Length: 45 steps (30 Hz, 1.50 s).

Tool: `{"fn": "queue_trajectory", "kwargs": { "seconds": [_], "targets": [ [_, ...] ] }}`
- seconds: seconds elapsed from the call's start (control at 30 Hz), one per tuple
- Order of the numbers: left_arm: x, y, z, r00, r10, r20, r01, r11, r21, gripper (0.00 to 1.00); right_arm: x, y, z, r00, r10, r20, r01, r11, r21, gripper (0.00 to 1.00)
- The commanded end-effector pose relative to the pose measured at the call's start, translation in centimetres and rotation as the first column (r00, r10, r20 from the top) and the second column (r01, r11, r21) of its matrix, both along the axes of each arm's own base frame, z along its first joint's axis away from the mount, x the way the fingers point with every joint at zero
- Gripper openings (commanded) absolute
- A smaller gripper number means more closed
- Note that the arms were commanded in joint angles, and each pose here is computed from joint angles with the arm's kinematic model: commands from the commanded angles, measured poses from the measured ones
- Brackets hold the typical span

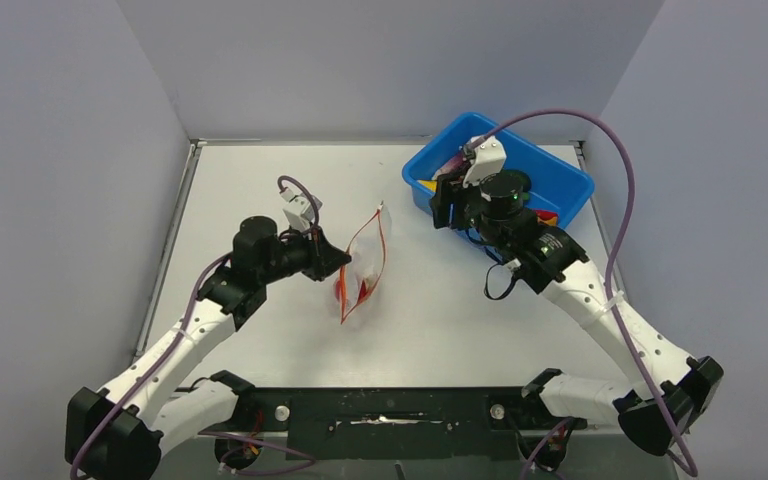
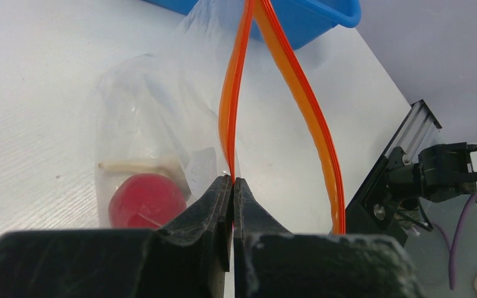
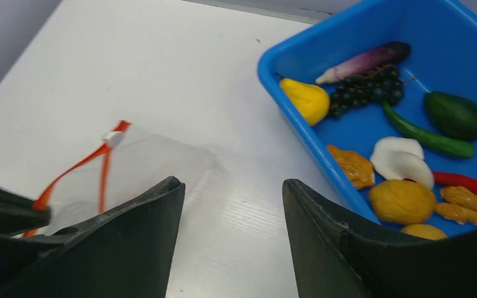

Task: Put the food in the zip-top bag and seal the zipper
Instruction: Pick up the fake fruit from the bin.

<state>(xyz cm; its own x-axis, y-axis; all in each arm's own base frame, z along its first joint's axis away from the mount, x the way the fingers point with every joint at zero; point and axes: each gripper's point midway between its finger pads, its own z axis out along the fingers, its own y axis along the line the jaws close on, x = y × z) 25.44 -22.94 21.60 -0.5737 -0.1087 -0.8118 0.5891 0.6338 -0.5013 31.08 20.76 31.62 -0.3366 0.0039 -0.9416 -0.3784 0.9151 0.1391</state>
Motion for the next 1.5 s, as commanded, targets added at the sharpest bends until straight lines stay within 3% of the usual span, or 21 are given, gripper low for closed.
{"fn": "queue_trajectory", "kwargs": {
  "seconds": [0.0,0.17,0.67,0.87,1.0,1.1,1.47],
  "targets": [
    [-0.4,0.4,2.1,0.989,-0.055,0.138,0.051,0.998,0.036,0.00,2.8,-4.2,-0.3,0.990,-0.139,0.019,0.141,0.983,-0.120,0.60],
    [-0.4,1.1,2.9,0.980,-0.023,0.199,0.015,0.999,0.038,0.00,6.0,-8.1,-3.5,0.963,-0.264,-0.047,0.249,0.945,-0.211,0.61],
    [-0.9,1.4,1.2,0.983,-0.024,0.183,0.016,0.999,0.046,0.00,15.2,-18.1,-10.1,0.869,-0.466,-0.166,0.404,0.862,-0.306,0.72],
    [-1.0,1.6,1.1,0.983,-0.023,0.184,0.013,0.998,0.055,0.00,18.0,-16.0,-11.4,0.887,-0.396,-0.238,0.366,0.916,-0.162,0.63],
    [-1.0,1.4,1.1,0.983,-0.028,0.183,0.019,0.999,0.049,0.00,20.3,-15.6,-12.3,0.872,-0.435,-0.225,0.438,0.898,-0.041,0.52],
    [-1.1,1.4,1.0,0.984,-0.030,0.174,0.021,0.999,0.050,0.00,22.1,-15.3,-13.1,0.847,-0.465,-0.259,0.487,0.873,0.027,0.60],
    [-1.6,1.4,1.5,0.982,-0.035,0.184,0.029,0.999,0.035,0.00,27.6,-13.9,-17.6,0.812,-0.472,-0.344,0.555,0.806,0.204,0.71]
  ]
}}
